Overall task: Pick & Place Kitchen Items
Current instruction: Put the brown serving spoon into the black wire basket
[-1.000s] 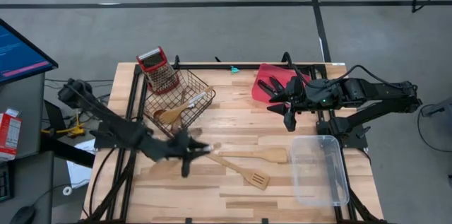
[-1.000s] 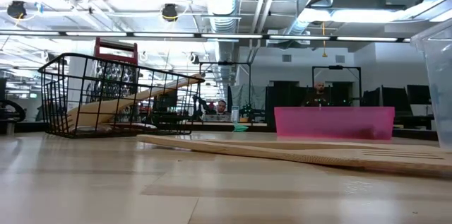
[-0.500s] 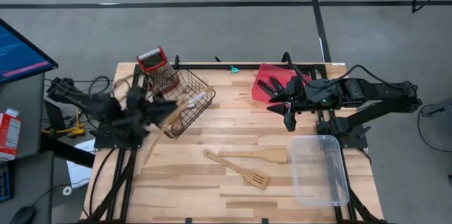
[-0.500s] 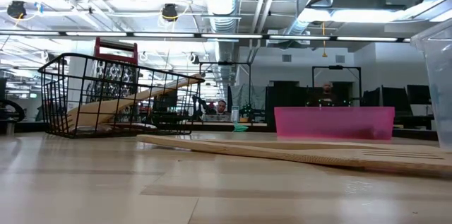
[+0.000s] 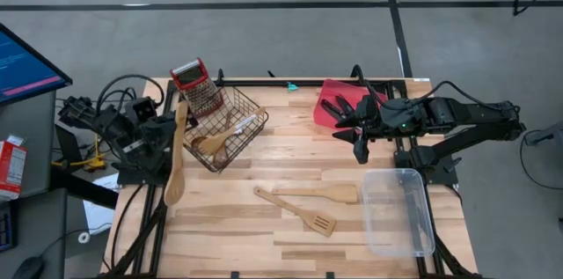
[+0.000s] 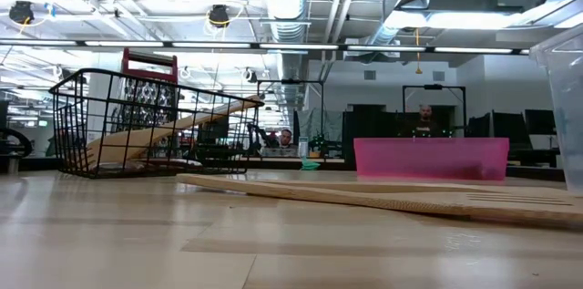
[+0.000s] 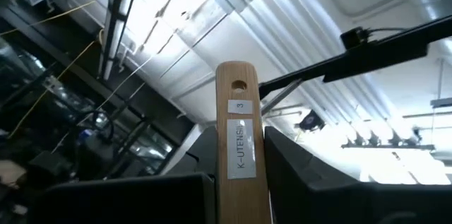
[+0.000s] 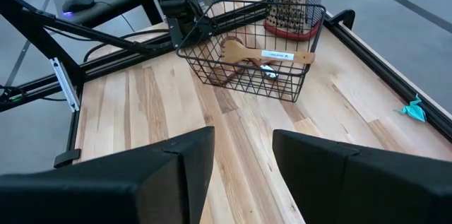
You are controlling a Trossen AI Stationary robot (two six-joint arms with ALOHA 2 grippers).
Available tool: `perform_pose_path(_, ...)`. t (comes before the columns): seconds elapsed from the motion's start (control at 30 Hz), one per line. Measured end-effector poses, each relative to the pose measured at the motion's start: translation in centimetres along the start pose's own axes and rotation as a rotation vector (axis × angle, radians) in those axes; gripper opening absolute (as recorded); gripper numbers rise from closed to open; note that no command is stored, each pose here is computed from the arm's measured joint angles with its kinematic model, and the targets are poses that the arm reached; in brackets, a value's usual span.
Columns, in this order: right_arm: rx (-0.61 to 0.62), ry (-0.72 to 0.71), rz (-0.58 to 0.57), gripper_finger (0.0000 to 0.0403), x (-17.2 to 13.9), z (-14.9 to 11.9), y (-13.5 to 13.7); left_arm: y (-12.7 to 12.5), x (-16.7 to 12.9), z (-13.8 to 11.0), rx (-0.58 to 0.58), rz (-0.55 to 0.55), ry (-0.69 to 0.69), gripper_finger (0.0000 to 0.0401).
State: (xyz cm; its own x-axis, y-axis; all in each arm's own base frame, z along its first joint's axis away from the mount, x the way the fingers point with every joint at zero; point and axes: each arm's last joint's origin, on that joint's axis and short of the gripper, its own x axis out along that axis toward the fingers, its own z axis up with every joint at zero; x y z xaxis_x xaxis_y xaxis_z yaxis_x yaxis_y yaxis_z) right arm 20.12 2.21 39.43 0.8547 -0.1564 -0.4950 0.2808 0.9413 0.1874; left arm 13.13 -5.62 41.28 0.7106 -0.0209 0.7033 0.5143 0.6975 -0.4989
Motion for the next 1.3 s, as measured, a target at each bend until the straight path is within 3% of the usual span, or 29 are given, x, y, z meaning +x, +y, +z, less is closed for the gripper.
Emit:
perform_pose_path(0.33,0.008,0.0,0.0,0.0161,0.0,0.0,0.0,-0.1,0.0,0.0,0.005,-0.021,-0.007,0.005)
perform_pose_path(0.43,0.009,0.0,0.0,0.0161,0.0,0.0,0.0,0.1,0.1,-0.1,0.045,0.028,-0.022,0.005)
perform_pose_path(0.7,0.008,0.0,-0.001,0.0161,0.0,0.0,0.0,1.6,0.2,-1.1,0.363,0.382,-0.038,0.005)
perform_pose_path(1.1,0.035,-0.001,-0.003,0.0161,0.0,0.0,0.0,4.6,-0.1,-4.4,0.983,1.115,0.164,0.005)
perform_pose_path(1.2,0.054,-0.001,-0.004,0.0161,0.0,0.0,0.0,5.0,-0.1,-5.3,1.065,1.201,0.22,0.005)
perform_pose_path(1.3,0.062,-0.002,-0.006,0.0161,0.0,0.0,-0.1,5.3,0.0,-5.9,1.093,1.217,0.242,0.005)
